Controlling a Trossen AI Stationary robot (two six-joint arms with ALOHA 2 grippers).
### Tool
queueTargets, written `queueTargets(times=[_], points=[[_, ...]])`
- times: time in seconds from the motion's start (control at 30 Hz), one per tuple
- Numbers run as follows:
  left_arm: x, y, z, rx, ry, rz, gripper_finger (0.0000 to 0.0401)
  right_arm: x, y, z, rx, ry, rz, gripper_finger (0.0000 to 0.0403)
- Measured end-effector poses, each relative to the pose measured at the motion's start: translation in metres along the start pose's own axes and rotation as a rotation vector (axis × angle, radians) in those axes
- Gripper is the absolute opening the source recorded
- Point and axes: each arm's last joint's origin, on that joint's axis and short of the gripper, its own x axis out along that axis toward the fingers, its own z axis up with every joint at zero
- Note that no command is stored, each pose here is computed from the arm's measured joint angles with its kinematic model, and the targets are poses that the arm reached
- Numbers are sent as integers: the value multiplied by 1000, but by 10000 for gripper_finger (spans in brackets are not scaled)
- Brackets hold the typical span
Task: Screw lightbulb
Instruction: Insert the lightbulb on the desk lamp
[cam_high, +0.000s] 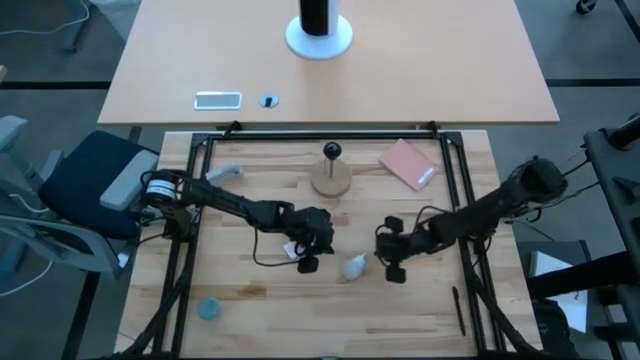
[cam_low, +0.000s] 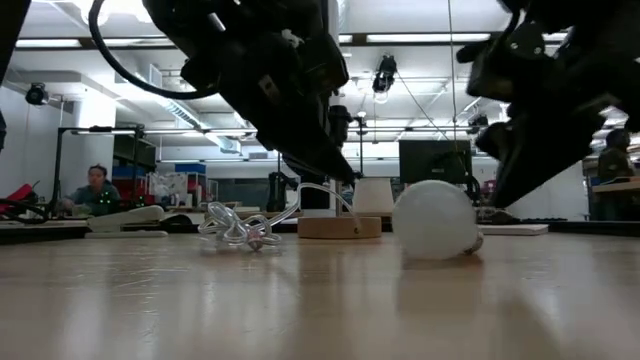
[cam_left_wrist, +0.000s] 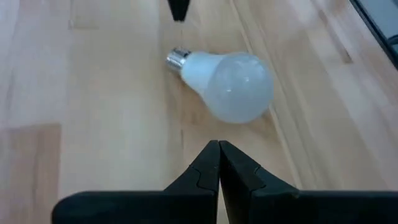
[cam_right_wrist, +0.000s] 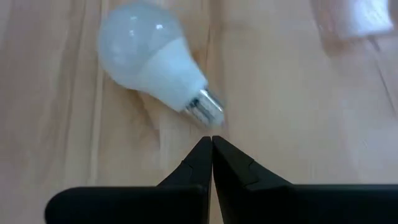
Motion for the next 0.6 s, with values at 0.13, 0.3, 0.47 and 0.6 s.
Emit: queueTargets(times=[0.13, 0.3, 0.47, 0.6], points=[[2, -8, 1, -8, -13, -1, 0, 15, 10, 16, -41, -6, 4, 17], [3, -13, 0, -44, -11, 4, 0, 26, 21, 34, -101, 32, -6, 65], [3, -15, 0, -58, -14, 36, 0, 36, 24, 46, -150, 120, -135, 129], [3, -13, 0, -58, -17, 100, 0, 31, 27, 59, -182, 165, -238, 173]])
